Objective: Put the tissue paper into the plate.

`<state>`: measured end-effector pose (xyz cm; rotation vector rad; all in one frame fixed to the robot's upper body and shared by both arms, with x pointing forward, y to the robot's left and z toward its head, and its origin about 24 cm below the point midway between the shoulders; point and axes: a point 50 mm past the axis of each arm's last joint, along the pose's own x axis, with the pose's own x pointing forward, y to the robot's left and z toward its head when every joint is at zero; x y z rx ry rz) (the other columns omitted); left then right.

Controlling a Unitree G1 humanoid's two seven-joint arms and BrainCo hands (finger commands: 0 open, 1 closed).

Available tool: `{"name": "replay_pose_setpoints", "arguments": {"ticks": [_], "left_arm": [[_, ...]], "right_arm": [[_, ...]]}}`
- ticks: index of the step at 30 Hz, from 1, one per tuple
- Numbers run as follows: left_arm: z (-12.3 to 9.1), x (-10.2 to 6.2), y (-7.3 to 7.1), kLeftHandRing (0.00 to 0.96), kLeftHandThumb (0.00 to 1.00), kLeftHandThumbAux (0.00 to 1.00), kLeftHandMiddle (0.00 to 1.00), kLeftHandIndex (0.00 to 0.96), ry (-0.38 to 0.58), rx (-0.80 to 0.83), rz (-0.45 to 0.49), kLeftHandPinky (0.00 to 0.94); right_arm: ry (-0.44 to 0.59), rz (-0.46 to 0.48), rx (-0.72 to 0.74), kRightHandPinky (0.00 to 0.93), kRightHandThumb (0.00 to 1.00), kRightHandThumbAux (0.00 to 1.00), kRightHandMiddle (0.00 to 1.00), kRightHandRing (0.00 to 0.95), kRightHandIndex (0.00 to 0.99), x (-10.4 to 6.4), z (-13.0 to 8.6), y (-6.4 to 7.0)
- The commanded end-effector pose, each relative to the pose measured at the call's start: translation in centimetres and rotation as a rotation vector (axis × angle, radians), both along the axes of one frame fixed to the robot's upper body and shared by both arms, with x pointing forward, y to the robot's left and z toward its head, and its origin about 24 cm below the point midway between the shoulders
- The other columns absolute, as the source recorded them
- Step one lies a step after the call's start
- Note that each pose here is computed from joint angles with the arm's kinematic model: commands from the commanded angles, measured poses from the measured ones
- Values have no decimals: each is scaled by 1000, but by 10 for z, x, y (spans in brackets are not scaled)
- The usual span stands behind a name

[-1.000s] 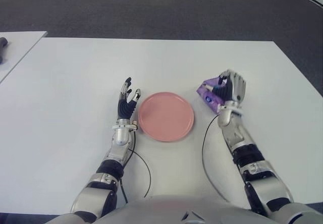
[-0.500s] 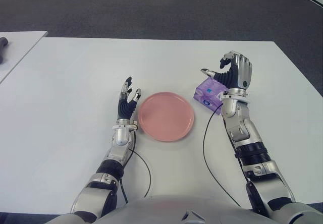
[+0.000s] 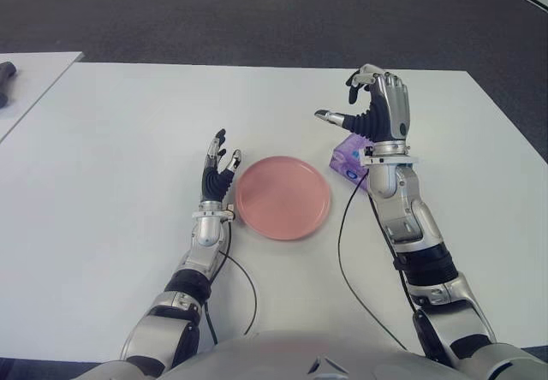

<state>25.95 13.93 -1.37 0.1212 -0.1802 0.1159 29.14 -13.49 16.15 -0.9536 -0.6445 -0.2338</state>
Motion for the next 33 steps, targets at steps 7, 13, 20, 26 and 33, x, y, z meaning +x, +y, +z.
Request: {"name": "replay_pose_setpoints", "arguments": {"ticks": [7, 13, 20, 26, 33], "left_arm": [[-33, -29, 3, 0, 0, 459, 0, 0, 146, 27, 5, 0], [-33, -29, 3, 0, 0, 463, 0, 0, 151, 30, 9, 0], [-34, -29, 2, 0, 0, 469, 0, 0, 155, 18, 15, 0], [-33, -29, 0, 0, 0, 472, 0, 0, 149, 12, 19, 0], [-32, -30, 0, 0, 0, 466, 0, 0, 131, 27, 11, 0]], "right_arm": [[47, 161, -46, 466, 1000, 657, 525, 500, 710, -10, -1, 14], [65, 197, -99, 449, 1000, 658, 526, 510, 693, -12, 1, 19], [183, 150, -194, 455, 1000, 663, 488, 487, 625, 4, -17, 0], [424, 65, -369, 195, 725, 467, 195, 187, 201, 39, -46, -36], [441, -31, -578, 13, 495, 189, 13, 12, 13, 46, -42, -52]]}}
